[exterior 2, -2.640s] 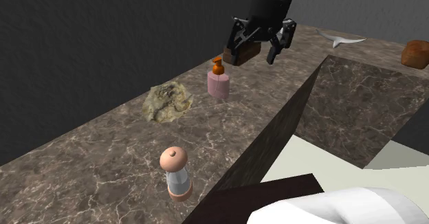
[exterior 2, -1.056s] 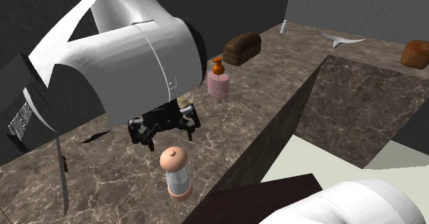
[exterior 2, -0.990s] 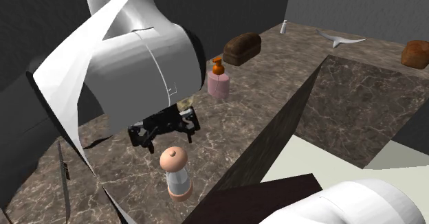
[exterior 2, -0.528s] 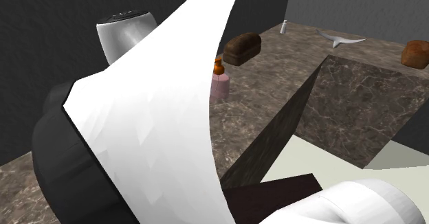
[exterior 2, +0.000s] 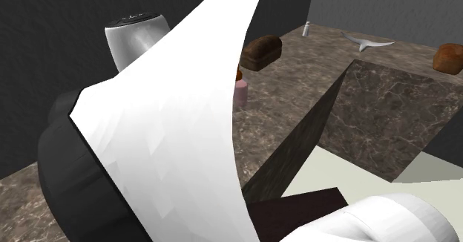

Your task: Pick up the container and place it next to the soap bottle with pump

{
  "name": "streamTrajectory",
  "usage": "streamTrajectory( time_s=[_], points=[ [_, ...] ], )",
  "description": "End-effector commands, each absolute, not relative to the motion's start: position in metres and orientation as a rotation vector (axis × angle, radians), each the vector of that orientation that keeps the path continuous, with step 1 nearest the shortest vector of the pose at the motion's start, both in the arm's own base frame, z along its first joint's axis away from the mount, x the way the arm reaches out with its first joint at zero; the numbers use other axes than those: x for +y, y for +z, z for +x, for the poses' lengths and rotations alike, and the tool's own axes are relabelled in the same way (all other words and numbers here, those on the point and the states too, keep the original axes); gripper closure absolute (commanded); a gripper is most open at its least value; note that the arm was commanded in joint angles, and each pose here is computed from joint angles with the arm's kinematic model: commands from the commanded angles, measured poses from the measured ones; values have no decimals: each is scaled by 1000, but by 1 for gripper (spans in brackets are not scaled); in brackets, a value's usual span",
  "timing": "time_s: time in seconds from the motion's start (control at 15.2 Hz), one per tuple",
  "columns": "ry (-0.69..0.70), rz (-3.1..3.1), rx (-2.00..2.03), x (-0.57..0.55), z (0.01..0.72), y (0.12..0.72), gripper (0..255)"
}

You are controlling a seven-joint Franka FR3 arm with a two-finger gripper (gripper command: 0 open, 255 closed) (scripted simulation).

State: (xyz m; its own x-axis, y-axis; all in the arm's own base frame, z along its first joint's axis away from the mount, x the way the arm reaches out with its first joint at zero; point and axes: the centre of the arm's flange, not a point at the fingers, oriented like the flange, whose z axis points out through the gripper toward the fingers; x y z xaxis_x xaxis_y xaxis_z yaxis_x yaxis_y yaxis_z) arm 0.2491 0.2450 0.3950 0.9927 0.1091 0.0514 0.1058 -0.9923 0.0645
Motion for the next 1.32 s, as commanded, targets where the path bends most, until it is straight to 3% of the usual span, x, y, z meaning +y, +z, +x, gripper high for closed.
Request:
streamTrajectory(
  time_s=[0.0,0.46,1.25],
  points=[
    [83,3074,166,245,249,395,255],
    [83,3074,166,245,249,395,255],
    [83,3074,166,245,249,458,255]
  ],
)
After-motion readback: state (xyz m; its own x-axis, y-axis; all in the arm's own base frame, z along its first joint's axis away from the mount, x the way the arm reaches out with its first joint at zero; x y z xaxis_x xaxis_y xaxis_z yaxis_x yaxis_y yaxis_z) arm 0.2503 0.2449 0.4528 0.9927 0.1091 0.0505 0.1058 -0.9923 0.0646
